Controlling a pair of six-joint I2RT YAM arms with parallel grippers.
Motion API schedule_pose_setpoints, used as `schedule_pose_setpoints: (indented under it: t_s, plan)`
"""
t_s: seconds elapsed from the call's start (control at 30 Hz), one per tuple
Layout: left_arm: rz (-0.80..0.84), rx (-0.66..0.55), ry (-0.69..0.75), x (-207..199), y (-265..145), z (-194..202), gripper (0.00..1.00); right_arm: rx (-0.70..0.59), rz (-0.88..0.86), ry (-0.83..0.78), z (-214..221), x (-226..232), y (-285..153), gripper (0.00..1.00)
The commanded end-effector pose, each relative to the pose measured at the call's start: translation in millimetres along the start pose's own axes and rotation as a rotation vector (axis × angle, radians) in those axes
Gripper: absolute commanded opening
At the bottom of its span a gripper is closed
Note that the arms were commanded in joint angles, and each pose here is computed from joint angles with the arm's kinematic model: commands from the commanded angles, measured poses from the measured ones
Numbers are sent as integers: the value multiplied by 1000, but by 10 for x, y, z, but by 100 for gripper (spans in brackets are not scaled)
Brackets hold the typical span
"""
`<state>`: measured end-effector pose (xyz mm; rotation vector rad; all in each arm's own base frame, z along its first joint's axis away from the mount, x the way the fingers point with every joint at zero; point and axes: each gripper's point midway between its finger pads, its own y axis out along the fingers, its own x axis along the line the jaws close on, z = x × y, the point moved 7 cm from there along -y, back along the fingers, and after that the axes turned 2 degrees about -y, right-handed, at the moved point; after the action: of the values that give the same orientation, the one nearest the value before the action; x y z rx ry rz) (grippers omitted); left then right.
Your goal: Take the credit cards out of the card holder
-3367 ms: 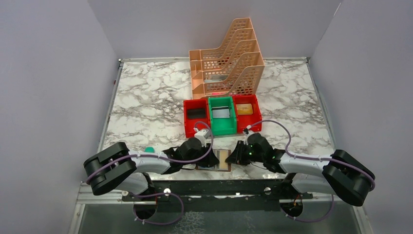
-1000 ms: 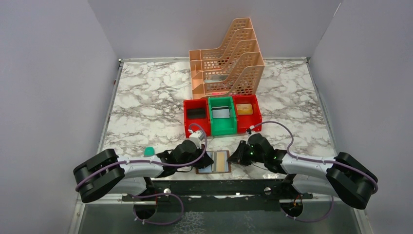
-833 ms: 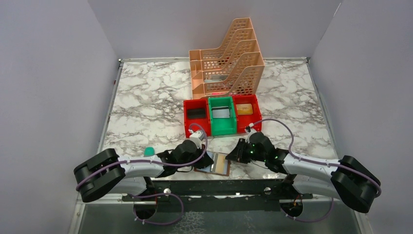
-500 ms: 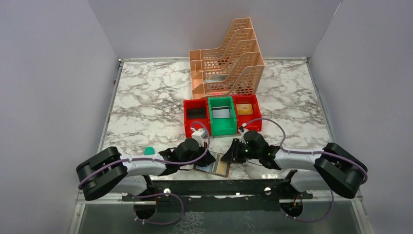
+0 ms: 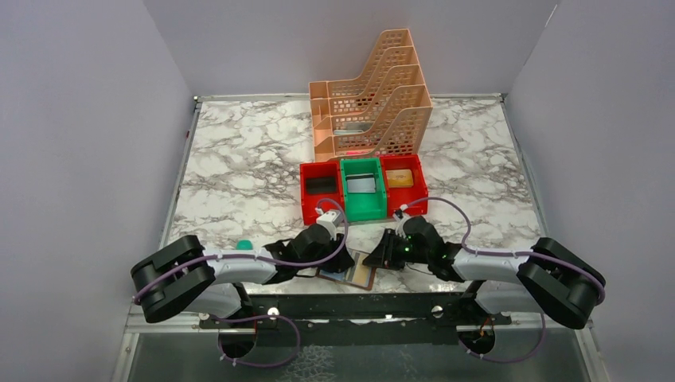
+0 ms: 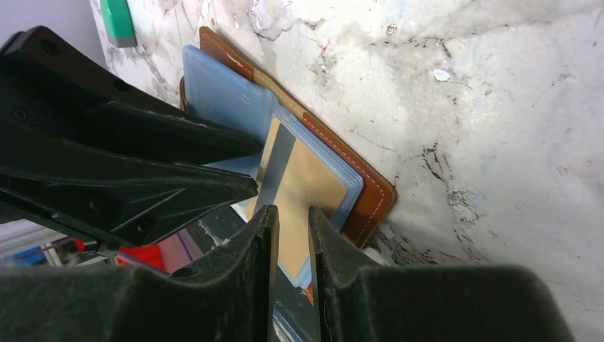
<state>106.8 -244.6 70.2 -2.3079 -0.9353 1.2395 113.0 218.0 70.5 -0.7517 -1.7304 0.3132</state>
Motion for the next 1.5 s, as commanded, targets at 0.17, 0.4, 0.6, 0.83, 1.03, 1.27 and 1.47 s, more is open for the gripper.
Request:
schedule_pose_setpoints:
  t_s: [0.17,0.4,0.6,0.83,1.03,1.27,1.47]
  plan:
    - [-36,38,57,37,1,28,39,71,1,-83,35,45,-59,28]
    - [-48,74,43,89,44,135,26,101,26,-46,72,-16,3,25]
    - [-38,46,32,98,-31,147,22,84,107,-28,44,-102,57,24]
    - [-35,14,20,122,-95,149,21,101,-17,-117,-29,175,-39,26]
    - [-15,3,18,118,-112,151,25,86,-63,-132,30,172,-161,30]
    - [-20,19,21,128,-87,172,27,141,-78,-90,99,153,-127,32]
    - [-2,4,24,114,-129,160,30,186,-23,-68,178,-2,-52,35]
